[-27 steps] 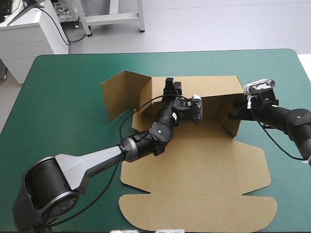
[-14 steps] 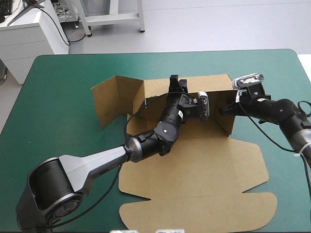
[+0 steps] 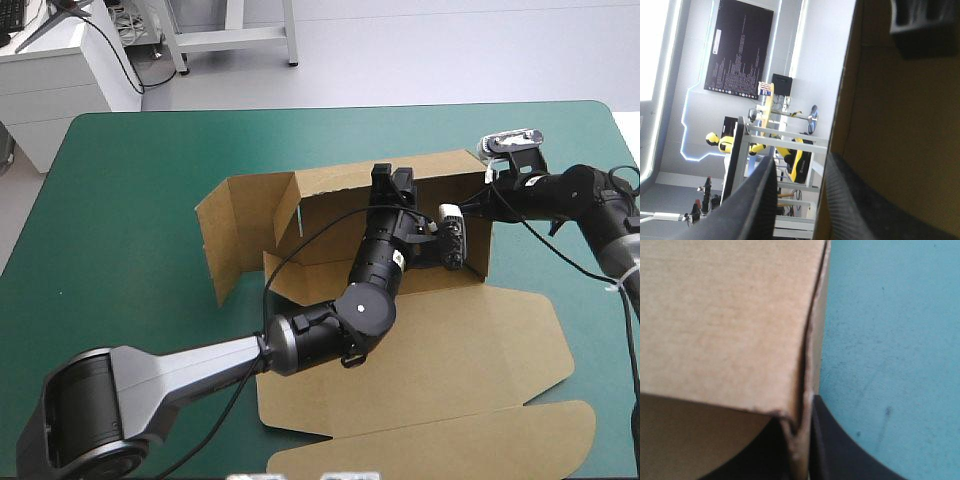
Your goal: Fold the box
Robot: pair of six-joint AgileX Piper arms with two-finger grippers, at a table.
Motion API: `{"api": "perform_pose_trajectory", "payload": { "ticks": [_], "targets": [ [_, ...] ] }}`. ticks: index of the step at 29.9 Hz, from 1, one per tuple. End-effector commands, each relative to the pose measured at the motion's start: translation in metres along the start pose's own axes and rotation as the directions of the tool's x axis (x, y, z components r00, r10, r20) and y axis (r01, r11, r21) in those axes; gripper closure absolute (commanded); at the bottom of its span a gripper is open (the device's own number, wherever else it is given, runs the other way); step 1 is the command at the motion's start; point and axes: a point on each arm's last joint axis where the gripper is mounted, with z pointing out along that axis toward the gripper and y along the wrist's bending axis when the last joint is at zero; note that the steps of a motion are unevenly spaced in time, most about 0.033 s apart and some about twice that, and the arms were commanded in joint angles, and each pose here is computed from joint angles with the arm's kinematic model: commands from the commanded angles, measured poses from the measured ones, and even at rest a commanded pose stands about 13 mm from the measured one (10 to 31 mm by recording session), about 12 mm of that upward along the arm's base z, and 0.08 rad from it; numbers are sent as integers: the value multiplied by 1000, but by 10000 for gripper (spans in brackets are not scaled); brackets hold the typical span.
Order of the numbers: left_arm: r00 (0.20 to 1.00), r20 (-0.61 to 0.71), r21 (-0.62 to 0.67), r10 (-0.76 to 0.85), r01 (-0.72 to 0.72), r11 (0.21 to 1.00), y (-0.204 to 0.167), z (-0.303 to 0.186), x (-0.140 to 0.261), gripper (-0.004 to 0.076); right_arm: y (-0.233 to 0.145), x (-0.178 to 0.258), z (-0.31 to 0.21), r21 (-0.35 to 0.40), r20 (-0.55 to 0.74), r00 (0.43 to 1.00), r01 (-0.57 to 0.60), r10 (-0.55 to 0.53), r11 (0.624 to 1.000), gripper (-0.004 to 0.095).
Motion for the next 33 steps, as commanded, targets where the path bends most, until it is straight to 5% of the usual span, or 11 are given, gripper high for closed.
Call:
{"api": "perform_pose_trajectory", "payload": {
  "ticks": [1,6,15,20,28,33],
  "targets": [
    [995,49,-150,-81,88,985,62,-41,-8,558,4,-22,-30,24,62,997,-40,38,999,907],
    [974,93,-224,-208,224,949,119,-79,11,732,10,-30,-46,-14,4,998,-67,67,998,907],
    [799,-22,-253,-601,577,777,192,-113,104,729,15,-25,-50,-52,-127,984,-136,128,989,907],
    [601,-155,-286,-784,732,618,203,-113,161,729,13,-18,-31,-64,-229,963,-163,144,985,907],
    [391,-347,-300,-853,815,496,200,-102,226,729,28,-20,14,-83,-243,966,-116,93,990,906],
    [229,-426,-301,-875,876,376,196,-104,261,729,23,-23,44,-4,-281,957,-74,70,997,849]
  ]
}}
